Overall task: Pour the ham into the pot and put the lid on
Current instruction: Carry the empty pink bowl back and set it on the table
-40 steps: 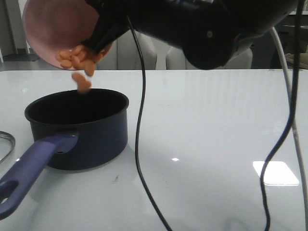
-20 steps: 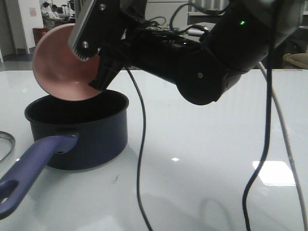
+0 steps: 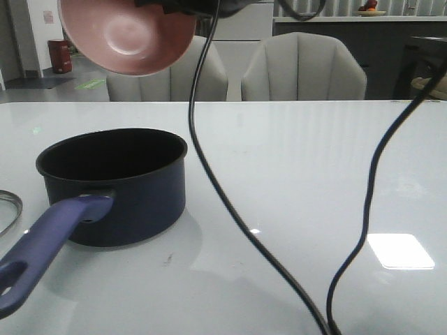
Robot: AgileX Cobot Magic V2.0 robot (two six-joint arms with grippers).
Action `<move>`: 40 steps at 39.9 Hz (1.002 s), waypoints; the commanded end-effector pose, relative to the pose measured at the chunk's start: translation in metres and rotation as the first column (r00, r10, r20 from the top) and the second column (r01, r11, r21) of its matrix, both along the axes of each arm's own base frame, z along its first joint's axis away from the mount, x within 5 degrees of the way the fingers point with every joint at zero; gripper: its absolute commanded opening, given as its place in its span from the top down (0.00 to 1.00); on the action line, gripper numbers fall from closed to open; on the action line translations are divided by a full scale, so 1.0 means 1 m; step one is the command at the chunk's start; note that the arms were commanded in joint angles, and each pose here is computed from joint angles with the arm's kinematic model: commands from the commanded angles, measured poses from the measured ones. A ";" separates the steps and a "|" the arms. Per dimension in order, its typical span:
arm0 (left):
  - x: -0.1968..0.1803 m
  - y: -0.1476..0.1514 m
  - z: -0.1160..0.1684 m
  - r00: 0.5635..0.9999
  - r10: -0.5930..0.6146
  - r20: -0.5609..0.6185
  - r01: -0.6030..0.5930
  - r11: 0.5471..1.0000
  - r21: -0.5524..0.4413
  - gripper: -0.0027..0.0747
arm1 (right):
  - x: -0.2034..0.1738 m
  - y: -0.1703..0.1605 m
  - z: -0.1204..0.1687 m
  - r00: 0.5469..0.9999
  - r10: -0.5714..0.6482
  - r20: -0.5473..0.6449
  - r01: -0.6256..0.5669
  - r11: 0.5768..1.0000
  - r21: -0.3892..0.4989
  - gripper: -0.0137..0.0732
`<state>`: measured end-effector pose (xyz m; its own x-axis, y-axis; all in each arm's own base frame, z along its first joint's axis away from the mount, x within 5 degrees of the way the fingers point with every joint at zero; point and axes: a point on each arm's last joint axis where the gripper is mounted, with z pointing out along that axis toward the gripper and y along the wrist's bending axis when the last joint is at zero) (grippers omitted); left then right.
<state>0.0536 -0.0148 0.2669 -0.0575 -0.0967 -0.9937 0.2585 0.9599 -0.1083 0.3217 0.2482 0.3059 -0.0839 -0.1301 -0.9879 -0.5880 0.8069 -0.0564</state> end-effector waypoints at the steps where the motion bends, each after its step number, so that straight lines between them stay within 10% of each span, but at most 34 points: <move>1: 0.001 0.000 0.015 0.996 -0.004 0.084 0.006 1.000 -0.025 0.21 | -0.013 -0.027 0.055 0.999 -0.023 0.034 0.022 0.998 0.053 0.69; 12: 0.001 0.000 0.015 0.996 -0.004 0.084 0.006 1.000 -0.025 0.21 | -0.014 -0.100 0.055 0.952 -0.151 -0.266 0.123 0.985 -0.119 0.69; 40: 0.001 0.000 0.015 0.996 -0.004 0.084 0.006 1.000 -0.025 0.21 | 0.016 -0.192 -0.049 0.575 -0.374 -0.728 0.284 0.925 -0.251 0.69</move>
<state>0.0536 -0.0148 0.2669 -0.0575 -0.0967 -0.9937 0.2585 0.9599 -0.1083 0.3324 0.0572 0.2452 -0.8743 -0.0661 -0.4809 -0.1669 0.9712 0.1700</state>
